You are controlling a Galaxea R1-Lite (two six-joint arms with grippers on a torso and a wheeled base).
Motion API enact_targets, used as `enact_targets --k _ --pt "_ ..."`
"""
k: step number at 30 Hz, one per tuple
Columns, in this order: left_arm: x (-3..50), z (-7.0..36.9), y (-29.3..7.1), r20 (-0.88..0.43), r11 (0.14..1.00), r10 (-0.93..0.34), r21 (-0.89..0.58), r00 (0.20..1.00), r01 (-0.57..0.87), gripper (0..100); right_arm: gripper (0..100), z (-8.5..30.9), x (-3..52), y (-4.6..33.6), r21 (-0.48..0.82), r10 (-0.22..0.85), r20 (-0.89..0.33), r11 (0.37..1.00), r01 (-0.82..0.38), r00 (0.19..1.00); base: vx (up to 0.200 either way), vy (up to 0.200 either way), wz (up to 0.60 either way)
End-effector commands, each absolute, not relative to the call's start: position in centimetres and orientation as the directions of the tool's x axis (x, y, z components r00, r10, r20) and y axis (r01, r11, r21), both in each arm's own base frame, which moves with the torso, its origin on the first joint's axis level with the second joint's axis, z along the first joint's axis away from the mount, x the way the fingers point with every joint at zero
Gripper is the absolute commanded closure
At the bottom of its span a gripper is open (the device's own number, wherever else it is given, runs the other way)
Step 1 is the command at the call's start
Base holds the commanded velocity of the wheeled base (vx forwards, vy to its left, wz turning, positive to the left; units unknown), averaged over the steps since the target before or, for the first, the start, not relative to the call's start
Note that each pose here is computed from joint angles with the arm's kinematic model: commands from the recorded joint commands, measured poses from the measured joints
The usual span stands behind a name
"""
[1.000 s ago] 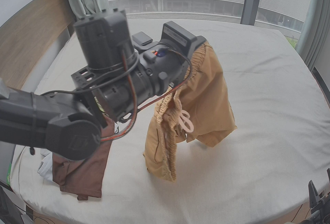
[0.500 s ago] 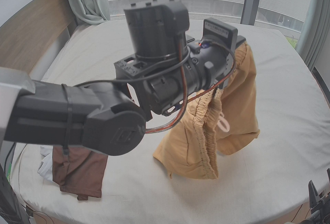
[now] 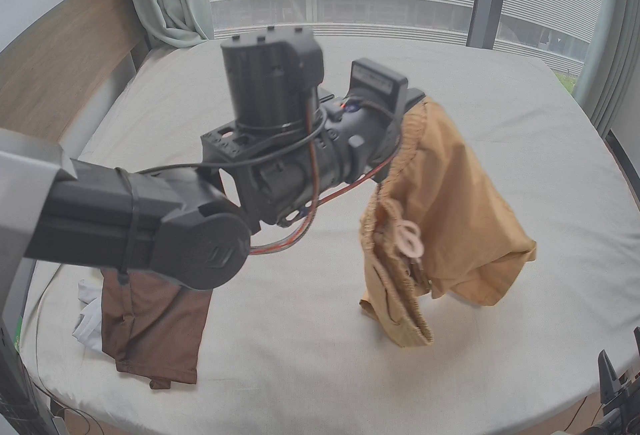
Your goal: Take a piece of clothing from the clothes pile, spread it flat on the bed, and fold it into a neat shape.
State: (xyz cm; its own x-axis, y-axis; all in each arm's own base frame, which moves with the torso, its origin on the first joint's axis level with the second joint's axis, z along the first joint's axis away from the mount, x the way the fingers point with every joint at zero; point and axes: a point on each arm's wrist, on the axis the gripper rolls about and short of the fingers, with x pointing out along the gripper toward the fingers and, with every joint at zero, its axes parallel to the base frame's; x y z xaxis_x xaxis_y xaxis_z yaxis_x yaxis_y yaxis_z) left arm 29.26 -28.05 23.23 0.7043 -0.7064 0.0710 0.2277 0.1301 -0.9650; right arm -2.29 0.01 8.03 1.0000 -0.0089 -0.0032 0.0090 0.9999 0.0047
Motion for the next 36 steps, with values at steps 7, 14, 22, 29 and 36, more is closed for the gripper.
enact_targets --k 7,14,22,29,36 --pt "29.9 14.5 -18.9 0.062 0.391 -0.654 -0.825 0.754 0.408 100 0 7.6 -2.3 0.0 0.005 -0.009 -0.002 1.0 0.009 1.0 0.0 0.0 0.0" --pt "27.9 12.5 -17.4 0.055 0.457 -0.647 -0.771 0.761 0.443 100 0 7.6 -2.3 0.0 0.005 -0.008 -0.002 1.0 0.008 1.0 0.0 0.0 0.0" --pt "26.2 9.7 -14.3 -0.024 0.593 -0.609 -0.678 0.793 0.435 100 0 7.6 -2.3 0.0 0.003 -0.008 -0.002 1.0 0.008 1.0 0.0 0.0 0.0" --pt "26.0 8.5 -11.6 -0.093 0.66 -0.563 -0.649 0.821 0.378 100 0 7.6 -2.3 0.0 0.0 -0.008 -0.002 1.0 0.008 1.0 0.0 0.0 0.0" --pt "26.5 7.9 -10.6 -0.111 0.691 -0.577 -0.595 0.809 0.411 100 0 7.6 -2.3 0.0 -0.006 -0.006 -0.002 1.0 0.006 1.0 0.0 0.0 0.0"
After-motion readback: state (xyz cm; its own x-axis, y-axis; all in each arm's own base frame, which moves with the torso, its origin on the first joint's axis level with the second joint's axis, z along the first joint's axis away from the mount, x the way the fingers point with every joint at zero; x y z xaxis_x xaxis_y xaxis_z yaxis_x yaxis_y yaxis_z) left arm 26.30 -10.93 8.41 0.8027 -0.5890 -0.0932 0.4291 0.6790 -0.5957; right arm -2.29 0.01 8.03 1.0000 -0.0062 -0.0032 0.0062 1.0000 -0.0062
